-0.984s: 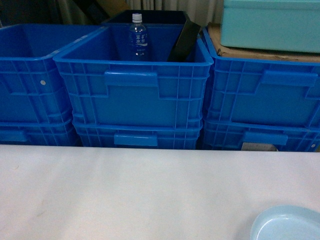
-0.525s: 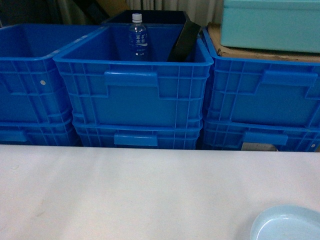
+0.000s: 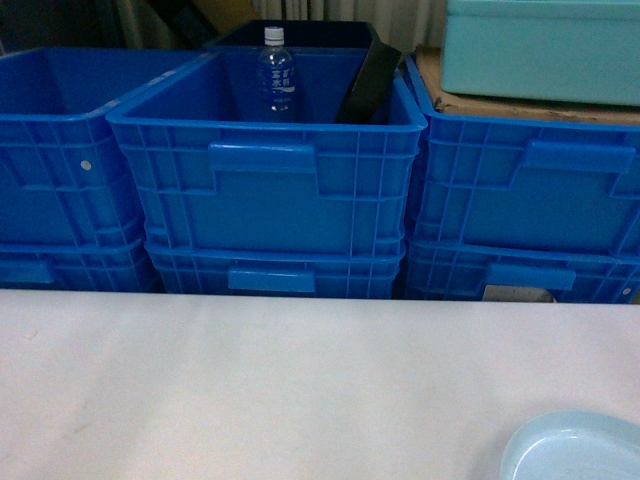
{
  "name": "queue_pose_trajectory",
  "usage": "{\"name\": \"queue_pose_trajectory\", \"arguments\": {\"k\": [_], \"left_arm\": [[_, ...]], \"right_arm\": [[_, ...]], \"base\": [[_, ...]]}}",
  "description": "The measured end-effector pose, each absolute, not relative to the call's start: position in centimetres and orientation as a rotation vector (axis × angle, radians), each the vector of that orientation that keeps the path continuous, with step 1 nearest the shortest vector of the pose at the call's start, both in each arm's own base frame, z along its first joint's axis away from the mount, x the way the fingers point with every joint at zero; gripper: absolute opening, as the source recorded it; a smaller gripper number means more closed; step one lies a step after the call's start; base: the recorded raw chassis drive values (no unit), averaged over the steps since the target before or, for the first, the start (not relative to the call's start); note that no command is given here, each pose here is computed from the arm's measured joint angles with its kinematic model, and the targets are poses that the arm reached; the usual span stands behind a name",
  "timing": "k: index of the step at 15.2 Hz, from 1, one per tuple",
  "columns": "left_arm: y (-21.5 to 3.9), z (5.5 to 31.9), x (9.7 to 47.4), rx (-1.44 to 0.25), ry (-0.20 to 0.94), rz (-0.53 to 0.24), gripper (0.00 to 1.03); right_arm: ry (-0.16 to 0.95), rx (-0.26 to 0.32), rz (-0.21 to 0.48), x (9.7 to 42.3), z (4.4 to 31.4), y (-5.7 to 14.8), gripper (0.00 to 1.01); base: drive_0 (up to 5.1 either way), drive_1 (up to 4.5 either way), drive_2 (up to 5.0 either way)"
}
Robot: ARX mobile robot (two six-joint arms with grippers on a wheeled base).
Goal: Place blue tray on left shelf second layer neatly
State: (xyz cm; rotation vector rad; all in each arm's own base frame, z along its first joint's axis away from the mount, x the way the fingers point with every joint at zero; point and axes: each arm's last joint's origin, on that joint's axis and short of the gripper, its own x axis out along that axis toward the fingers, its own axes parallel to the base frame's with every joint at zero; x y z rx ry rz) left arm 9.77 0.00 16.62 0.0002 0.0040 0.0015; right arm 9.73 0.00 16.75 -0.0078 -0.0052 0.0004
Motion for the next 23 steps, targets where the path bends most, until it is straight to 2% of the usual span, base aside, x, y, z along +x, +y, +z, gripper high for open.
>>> {"name": "queue_pose_trajectory", "arguments": {"k": [1,2,3,4,5,6,7,8,10,12,15,18,23], "left_arm": [[0.0,16.6,9.8,0.001,0.004,0.002,0.98],[0.0,16.6,9.8,0.0,0.004,0.0,0.98],[0.0,16.6,9.8,0.0,0.004,0.0,0.98],[0.0,16.6,9.8,0.0,0.004,0.001,0.98],[0.0,16.6,9.8,0.001,0.004,0.0,0.98],[0.0,16.6,9.8,0.0,0.004,0.0,0.98],[0.0,16.6,9.8,0.001,0.004,0.001,0.98],[0.0,16.6,9.8,0.001,0.004,0.0,0.98],[0.0,16.6,9.8,0.0,0.004,0.001,0.98],[0.0,16.6,9.8,0.0,0.004,0.0,0.98],[0.0,16.6,9.8,0.001,0.004,0.0,0.98],[0.0,16.6,9.8,0.0,0.004,0.0,0.98],[0.0,16.6,9.8,0.001,0.004,0.0,0.98]], "right_arm": [[-0.003,0.014,0.031,10.4,17.6,0.4,0.98],[0.025,0.046,0.096,12.2,20.0,0.8,0.98],[0.095,0.098,0.133,14.7,22.6,0.7,0.98],[0.271,0.167,0.142,17.6,23.2,0.3,0.98],[0.52,0.287,0.173,20.8,21.6,-0.3,0.98],[0.752,0.425,0.211,23.0,18.5,-1.4,0.98],[0.894,0.485,0.186,23.6,15.5,-2.6,0.98],[0.938,0.477,0.169,23.5,14.3,-3.5,0.98],[0.942,0.432,0.15,23.0,13.0,-5.5,0.98],[0.976,0.422,0.148,22.2,11.4,-6.6,0.98],[1.023,0.457,0.127,21.7,8.2,-8.4,0.98],[1.056,0.494,0.149,20.6,6.3,-8.2,0.98],[1.042,0.459,0.228,19.8,5.2,-5.7,0.98]], "base": [[0.0,0.0,0.0],[0.0,0.0,0.0],[0.0,0.0,0.0],[0.0,0.0,0.0],[0.0,0.0,0.0],[0.0,0.0,0.0],[0.0,0.0,0.0],[0.0,0.0,0.0],[0.0,0.0,0.0],[0.0,0.0,0.0],[0.0,0.0,0.0],[0.0,0.0,0.0],[0.0,0.0,0.0]]}}
